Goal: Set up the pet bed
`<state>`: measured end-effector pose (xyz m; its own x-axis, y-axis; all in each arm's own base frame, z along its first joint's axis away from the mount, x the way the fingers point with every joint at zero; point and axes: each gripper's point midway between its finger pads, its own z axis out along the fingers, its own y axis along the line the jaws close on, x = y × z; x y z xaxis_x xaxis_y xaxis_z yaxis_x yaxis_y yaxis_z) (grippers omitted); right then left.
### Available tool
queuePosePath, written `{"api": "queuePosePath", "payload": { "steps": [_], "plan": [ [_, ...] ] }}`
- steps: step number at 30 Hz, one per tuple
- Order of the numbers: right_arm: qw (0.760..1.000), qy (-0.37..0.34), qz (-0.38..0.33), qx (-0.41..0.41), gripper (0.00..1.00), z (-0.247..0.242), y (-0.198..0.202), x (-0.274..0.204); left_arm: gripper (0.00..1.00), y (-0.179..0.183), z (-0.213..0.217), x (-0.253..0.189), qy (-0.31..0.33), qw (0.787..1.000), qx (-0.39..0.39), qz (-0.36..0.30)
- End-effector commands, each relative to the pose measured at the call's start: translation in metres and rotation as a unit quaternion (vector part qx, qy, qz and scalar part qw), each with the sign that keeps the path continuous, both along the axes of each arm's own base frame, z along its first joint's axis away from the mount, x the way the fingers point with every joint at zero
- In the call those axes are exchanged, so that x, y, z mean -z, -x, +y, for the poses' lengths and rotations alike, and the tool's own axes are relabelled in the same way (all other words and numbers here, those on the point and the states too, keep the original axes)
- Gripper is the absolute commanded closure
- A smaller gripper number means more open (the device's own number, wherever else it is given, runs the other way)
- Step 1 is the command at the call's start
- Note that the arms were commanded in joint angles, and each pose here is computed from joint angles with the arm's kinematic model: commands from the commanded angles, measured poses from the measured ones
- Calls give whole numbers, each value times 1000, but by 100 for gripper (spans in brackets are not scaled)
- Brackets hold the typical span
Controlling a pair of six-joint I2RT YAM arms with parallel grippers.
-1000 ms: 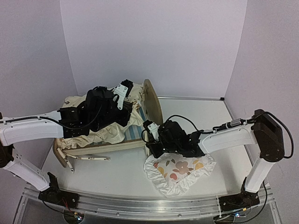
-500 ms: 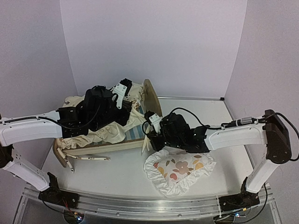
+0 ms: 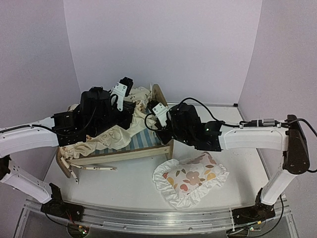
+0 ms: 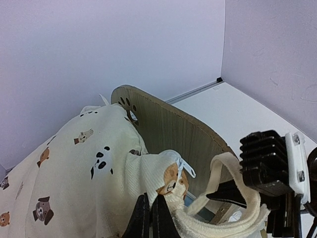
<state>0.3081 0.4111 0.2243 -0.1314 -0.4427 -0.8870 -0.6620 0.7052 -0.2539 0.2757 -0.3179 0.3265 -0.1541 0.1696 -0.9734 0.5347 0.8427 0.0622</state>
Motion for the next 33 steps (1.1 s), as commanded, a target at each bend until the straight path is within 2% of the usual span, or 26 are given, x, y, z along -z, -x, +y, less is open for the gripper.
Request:
{"api": "queuePosePath", "payload": {
  "steps": [1, 2, 4, 7, 12, 15, 22, 26, 33],
  "plan": [
    [997, 49, -54, 34, 86, -4, -21, -11, 100, 3, 5, -42, 59, 998, -3, -24],
    [995, 58, -62, 47, 77, -7, -25, -11, 100, 2, 4, -41, 57, 998, -3, -24],
    [994, 63, -68, 63, 68, -11, -28, -12, 100, 2, 4, -40, 56, 998, -5, -23],
    [995, 52, -51, 73, 61, -19, -25, -13, 100, 0, 4, -39, 53, 998, -8, -24],
    [997, 37, 22, 62, 46, -34, -1, -7, 100, -7, 0, -33, 37, 999, -21, -21],
    [997, 12, 49, 59, 46, -48, 14, -4, 100, -12, -3, -29, 28, 999, -28, -19],
    [993, -43, 105, 24, 65, -46, 37, -1, 100, -18, -14, -30, 31, 999, -22, -14],
    [992, -43, 112, 28, 64, -38, 32, 8, 100, -20, -17, -31, 30, 999, -22, -11],
    [996, -14, 76, 41, 59, -25, 12, 9, 100, -20, -18, -30, 28, 999, -19, -8]
  ]
}}
